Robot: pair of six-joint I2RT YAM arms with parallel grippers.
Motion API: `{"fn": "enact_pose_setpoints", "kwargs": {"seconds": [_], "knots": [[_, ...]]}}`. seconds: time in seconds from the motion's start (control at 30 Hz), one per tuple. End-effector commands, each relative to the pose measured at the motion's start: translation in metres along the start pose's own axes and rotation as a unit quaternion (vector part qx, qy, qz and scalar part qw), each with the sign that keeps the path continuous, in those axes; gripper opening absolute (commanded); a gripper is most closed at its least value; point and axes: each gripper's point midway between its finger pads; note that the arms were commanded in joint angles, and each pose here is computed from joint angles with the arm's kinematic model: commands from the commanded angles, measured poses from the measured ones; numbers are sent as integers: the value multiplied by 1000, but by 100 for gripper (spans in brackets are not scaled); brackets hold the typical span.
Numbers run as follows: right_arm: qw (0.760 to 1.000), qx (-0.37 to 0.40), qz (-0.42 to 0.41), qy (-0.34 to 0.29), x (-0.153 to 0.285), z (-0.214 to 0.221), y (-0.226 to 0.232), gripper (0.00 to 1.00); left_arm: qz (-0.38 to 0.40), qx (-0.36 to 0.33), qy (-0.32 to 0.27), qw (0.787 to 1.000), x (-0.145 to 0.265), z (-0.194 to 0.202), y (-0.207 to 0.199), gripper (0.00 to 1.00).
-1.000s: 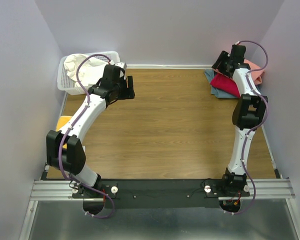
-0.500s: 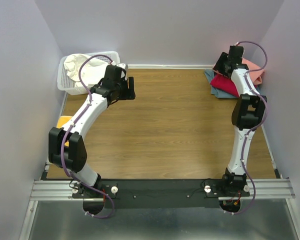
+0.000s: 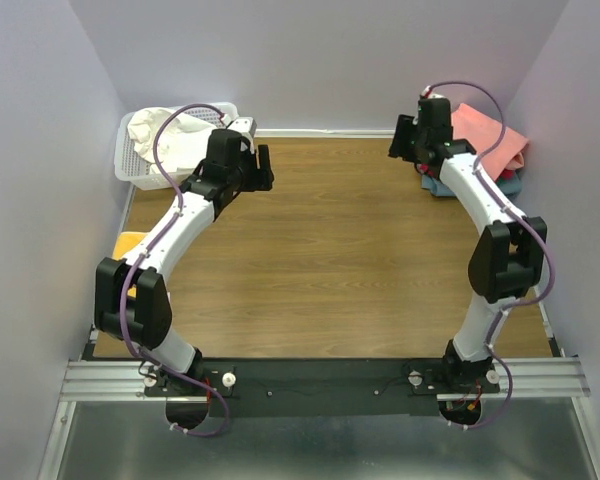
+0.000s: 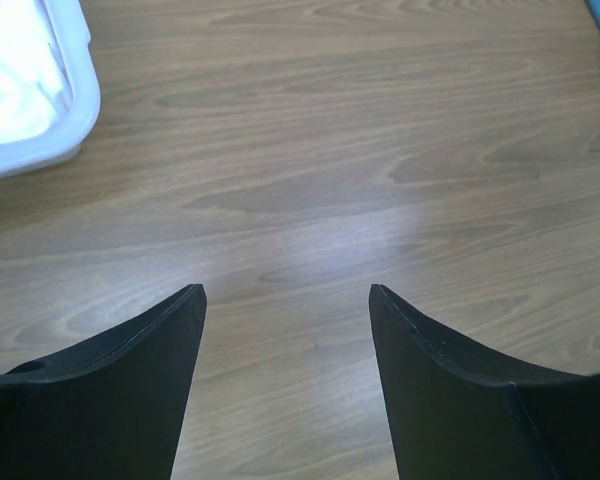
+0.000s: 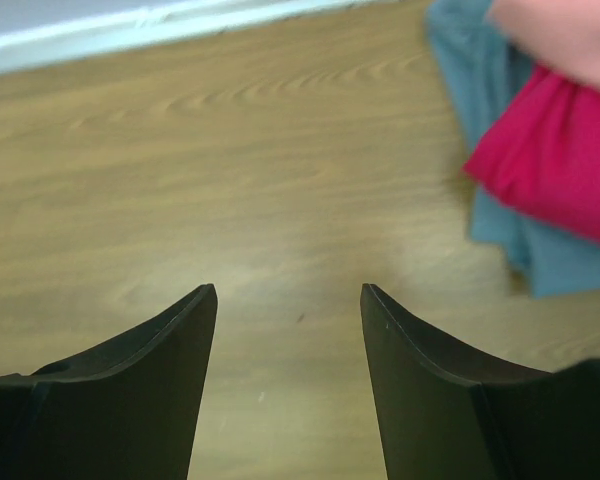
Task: Fold and stack the t-shirts
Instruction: Reset both grippers
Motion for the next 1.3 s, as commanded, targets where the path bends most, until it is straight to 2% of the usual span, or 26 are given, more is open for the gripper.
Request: {"fn": "enact_pose_setpoints", "kwargs": {"seconds": [0.0,0.3,0.53,1.27], "knots": [[999,30,-7,29,29,40,32,68,33,-13,-57,998,10,-26,-21,75],[997,41,-55,25,66,76,90,68,20,-18,-86,996,12,-42,-33,75],[993,55,-94,41,75,104,125,68,7,-24,-79,997,1,-35,-38,75],[987,64,-139,57,83,121,166,68,2,-47,-70,996,-11,-14,-57,75]]}}
Point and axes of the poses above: each gripper's point midway between its finger pads, its own x axis back along the fingers, its own y axis along the line the jaws close on, z = x × y, and after that the axes turned 13 degrees about x, right-handed
